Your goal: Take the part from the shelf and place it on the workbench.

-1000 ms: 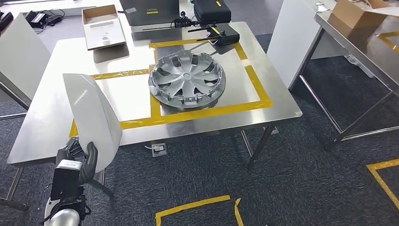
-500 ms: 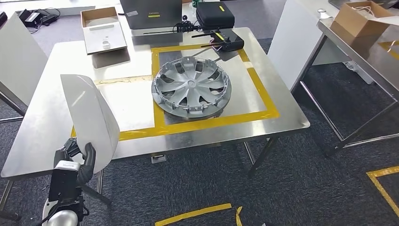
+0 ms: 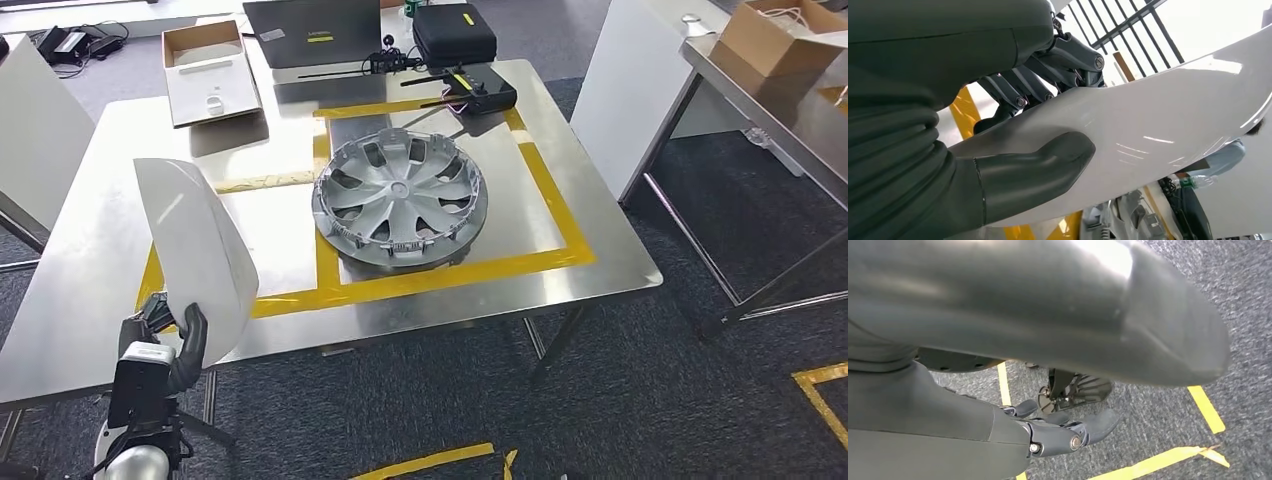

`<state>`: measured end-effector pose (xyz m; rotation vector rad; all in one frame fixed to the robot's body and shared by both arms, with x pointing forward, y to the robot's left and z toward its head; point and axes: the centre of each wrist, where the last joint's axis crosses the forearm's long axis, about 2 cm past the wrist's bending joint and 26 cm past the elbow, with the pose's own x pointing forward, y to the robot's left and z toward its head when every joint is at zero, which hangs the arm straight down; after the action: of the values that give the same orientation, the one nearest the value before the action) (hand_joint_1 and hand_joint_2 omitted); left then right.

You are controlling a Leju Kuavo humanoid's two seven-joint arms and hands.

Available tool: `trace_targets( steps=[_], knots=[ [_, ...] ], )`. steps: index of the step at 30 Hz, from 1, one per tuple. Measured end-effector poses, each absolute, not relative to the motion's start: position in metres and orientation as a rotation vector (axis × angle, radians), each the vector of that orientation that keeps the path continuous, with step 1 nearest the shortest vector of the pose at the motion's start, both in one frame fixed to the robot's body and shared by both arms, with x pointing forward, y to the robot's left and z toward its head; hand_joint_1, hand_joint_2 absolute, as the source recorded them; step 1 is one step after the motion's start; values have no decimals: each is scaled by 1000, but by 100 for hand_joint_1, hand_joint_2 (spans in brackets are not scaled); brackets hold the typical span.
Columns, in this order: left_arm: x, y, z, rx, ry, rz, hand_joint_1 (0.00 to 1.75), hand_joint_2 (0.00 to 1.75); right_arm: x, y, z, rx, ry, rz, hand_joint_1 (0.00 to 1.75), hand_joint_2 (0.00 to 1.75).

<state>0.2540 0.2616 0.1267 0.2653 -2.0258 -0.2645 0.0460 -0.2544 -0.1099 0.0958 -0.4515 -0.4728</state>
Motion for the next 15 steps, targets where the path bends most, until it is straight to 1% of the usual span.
trace_targets(
  steps=[8,15],
  knots=[
    [254,262,124,272,-2024,-270,175,175,45,-253,-110,97,-445,-478,0,0],
    [258,263,125,424,-2050,-373,175,175,45,-253,-110,100,-446,-482,0,0]
  ],
)
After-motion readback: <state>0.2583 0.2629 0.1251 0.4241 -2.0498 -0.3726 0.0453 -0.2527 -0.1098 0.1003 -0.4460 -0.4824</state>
